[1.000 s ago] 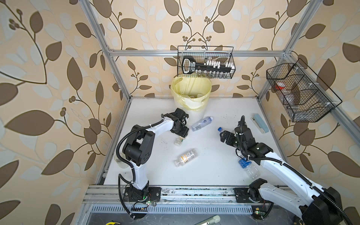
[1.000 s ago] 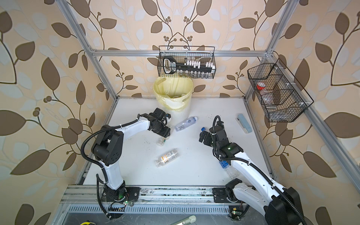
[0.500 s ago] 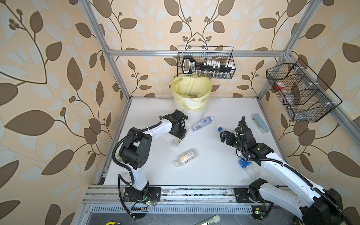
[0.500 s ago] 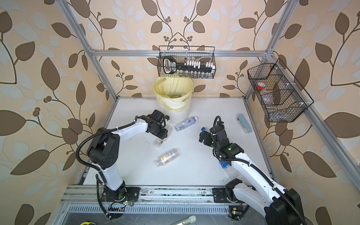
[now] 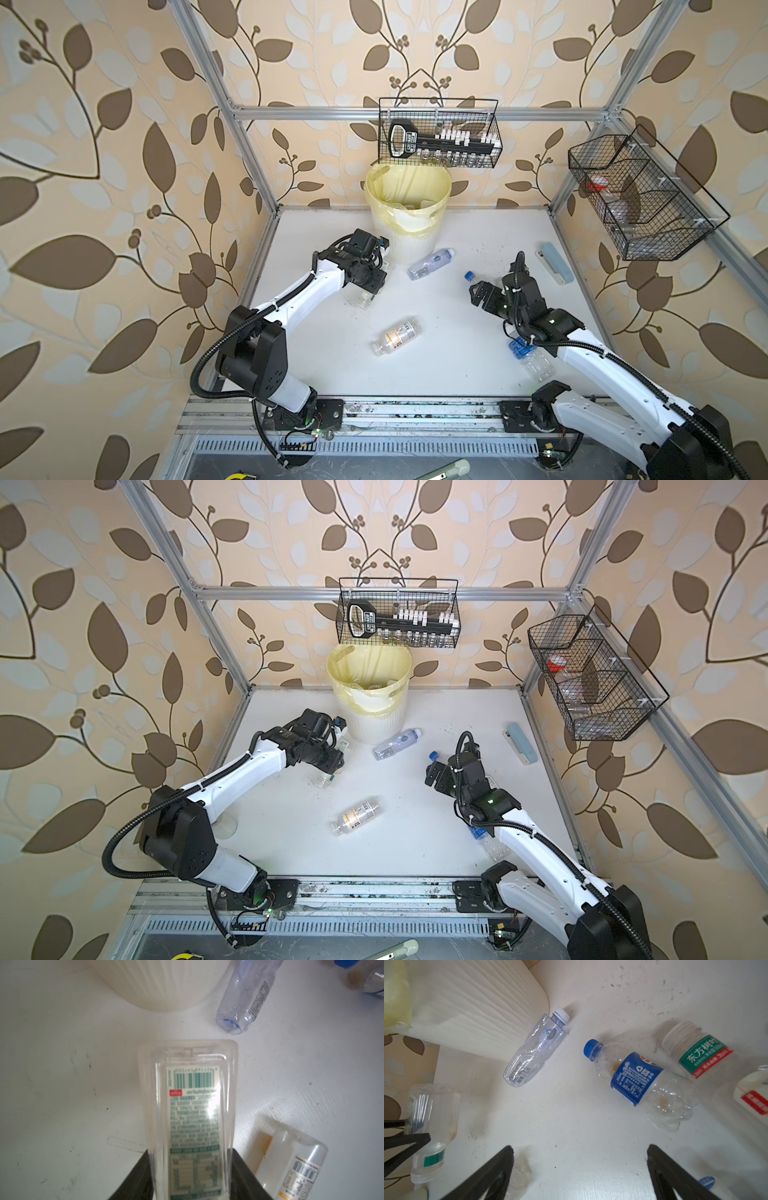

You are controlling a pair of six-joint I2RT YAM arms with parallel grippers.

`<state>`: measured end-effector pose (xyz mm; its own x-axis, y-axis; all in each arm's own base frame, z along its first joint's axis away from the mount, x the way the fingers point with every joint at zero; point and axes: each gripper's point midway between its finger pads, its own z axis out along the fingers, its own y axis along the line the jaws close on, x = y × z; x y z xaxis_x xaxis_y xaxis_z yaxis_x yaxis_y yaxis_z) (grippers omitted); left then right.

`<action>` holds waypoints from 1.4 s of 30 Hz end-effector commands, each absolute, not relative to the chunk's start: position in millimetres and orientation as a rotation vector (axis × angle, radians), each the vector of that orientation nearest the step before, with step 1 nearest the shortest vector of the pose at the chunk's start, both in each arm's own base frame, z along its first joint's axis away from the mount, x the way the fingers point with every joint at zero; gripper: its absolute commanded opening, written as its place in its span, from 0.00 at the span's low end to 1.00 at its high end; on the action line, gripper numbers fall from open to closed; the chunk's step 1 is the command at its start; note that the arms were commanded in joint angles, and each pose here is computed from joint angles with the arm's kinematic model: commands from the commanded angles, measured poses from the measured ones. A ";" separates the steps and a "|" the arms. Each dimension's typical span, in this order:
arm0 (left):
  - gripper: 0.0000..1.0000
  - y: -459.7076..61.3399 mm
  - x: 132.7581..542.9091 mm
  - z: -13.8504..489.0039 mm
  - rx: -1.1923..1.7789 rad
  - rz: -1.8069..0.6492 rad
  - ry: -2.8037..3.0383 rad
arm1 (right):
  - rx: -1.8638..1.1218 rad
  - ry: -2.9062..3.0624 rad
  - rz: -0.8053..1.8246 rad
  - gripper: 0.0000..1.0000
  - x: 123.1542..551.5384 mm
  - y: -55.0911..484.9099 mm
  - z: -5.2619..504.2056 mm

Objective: Throw the plastic bottles in the bin
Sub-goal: Pick up the plastic bottle from the center of the table, then throw the plastic bottle into the trash bin.

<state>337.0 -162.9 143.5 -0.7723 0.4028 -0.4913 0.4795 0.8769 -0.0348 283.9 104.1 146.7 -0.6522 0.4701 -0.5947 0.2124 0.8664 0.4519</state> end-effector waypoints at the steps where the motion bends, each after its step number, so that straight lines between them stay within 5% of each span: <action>1: 0.52 -150.0 328.4 156.6 0.648 -0.205 2.553 | 0.518 2.279 0.463 1.00 281.6 102.6 146.3; 17: 0.50 -111.8 317.0 197.0 0.507 -0.302 2.571 | 0.505 2.287 0.372 1.00 280.7 108.4 146.9; 42: 0.51 -70.2 344.5 339.7 0.213 -0.256 2.234 | 0.486 2.279 0.422 1.00 281.8 124.7 147.0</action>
<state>347.0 -76.7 301.5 -0.6866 0.1305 -0.7152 0.2719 0.9585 -0.0861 276.6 123.3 134.9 -0.6733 0.4387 -0.5952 0.2128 0.8859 0.4122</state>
